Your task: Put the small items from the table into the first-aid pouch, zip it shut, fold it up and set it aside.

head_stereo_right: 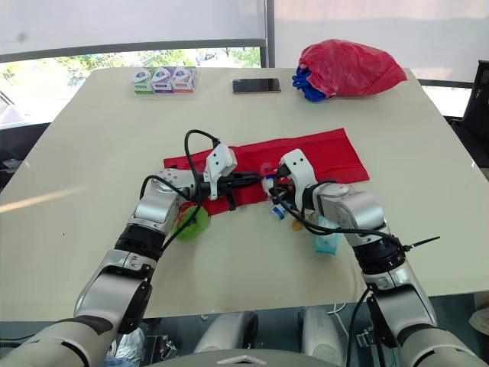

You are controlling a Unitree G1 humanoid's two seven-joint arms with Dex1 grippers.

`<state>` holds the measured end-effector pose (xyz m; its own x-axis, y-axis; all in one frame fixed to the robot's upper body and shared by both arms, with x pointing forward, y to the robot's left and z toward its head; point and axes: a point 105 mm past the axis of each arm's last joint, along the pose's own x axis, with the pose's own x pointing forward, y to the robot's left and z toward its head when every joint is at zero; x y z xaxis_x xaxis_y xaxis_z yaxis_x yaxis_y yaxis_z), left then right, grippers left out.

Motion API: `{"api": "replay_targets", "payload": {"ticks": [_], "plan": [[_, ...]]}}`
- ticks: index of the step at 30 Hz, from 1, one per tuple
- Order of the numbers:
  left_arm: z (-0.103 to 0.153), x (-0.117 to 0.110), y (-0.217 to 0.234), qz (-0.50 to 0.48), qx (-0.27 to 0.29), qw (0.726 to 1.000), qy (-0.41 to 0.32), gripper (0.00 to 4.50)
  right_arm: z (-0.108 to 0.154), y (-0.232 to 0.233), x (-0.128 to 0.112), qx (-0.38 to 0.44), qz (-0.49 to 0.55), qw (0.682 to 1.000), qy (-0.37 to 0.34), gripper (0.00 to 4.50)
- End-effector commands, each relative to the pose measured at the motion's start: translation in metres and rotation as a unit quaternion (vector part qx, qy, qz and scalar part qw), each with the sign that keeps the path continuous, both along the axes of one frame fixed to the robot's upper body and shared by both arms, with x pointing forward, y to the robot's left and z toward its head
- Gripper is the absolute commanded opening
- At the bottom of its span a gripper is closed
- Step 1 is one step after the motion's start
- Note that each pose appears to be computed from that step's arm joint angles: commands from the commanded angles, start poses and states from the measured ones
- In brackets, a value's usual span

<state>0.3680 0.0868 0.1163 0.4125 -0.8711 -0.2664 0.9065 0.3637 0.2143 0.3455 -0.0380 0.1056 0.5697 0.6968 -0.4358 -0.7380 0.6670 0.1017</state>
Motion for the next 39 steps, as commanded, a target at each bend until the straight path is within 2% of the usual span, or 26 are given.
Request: {"api": "replay_targets", "payload": {"ticks": [1,8,17,28,34,35,37,39], "plan": [[0.016,-0.003,-0.012,-0.025,-0.007,0.999,-0.031,0.0,0.009,0.012,0.003,0.003,0.037,0.999,-0.032,0.04],[0.018,-0.004,-0.019,-0.044,0.002,0.998,-0.041,0.0,0.008,0.021,0.011,-0.004,0.07,0.996,-0.059,0.04],[0.014,-0.008,-0.022,-0.058,0.006,0.998,-0.032,0.0,0.022,0.024,0.034,0.039,0.036,0.992,-0.112,0.04],[0.007,-0.013,-0.022,-0.074,0.015,0.997,-0.017,0.0,0.027,0.026,0.042,0.074,0.019,0.986,-0.148,0.04],[0.007,-0.006,-0.017,-0.059,0.018,0.998,-0.021,0.0,0.02,0.027,0.033,0.068,0.048,0.987,-0.136,0.04],[0.007,-0.004,-0.015,-0.056,0.02,0.998,-0.021,0.0,0.02,0.027,0.033,0.067,0.047,0.987,-0.141,0.74],[0.006,0.0,-0.01,-0.047,0.024,0.998,-0.021,0.0,0.018,0.026,0.029,0.06,0.059,0.986,-0.145,1.23],[0.006,0.005,-0.004,-0.034,0.027,0.999,-0.023,0.0,0.016,0.024,0.026,0.053,0.062,0.986,-0.145,2.19]]}}
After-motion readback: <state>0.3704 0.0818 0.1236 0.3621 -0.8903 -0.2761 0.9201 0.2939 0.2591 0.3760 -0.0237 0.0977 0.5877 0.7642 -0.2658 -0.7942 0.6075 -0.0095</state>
